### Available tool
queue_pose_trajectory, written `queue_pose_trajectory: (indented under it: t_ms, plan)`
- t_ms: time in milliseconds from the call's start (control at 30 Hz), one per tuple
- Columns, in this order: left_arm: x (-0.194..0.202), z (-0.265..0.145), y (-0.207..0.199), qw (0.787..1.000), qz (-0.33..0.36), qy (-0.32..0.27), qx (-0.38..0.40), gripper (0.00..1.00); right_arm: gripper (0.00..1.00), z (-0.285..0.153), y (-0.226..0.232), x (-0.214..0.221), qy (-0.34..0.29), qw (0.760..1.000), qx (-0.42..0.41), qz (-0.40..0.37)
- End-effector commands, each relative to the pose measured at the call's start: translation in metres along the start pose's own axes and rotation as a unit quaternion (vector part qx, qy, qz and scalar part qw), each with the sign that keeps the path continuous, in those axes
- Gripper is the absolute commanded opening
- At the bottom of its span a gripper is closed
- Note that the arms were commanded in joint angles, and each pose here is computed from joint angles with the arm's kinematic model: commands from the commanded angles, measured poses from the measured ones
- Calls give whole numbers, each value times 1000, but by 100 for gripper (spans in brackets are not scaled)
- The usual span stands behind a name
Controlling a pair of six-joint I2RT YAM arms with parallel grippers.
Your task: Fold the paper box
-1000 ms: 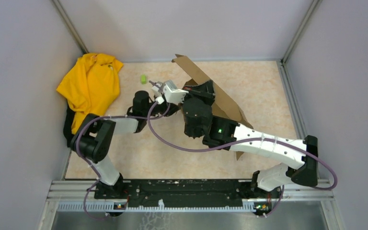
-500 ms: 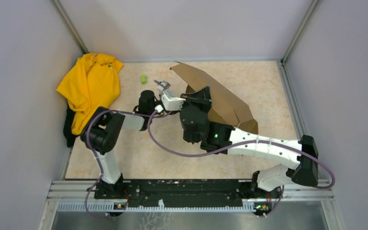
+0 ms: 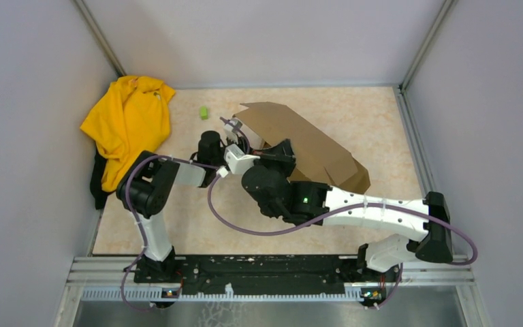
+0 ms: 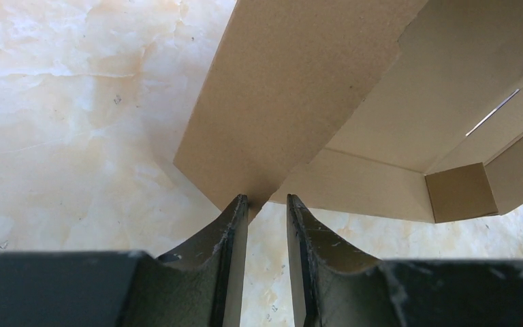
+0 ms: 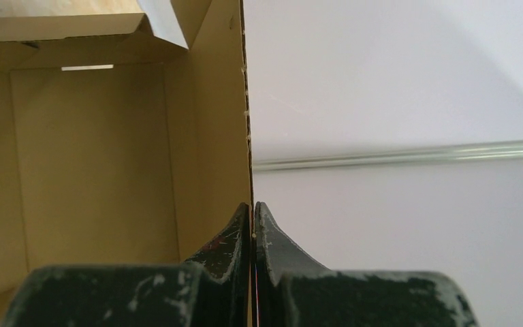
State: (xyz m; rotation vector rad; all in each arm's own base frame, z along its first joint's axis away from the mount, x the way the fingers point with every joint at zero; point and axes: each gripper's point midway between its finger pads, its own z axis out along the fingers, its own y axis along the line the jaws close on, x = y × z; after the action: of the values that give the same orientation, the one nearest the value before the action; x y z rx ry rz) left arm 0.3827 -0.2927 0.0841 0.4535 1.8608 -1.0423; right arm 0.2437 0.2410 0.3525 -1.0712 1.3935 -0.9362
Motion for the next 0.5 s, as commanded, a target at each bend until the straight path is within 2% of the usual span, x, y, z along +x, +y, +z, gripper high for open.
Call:
queue_pose_trajectory:
  t_ms: [0,467]
  plan:
    - [8,0,2,1000,7,2,2,34,0,-10,-10,-2,-5,998,-4,59]
    - [20,-4,2,1000,2,8,5,34,0,-22,23,-15,-21,995,-71,70]
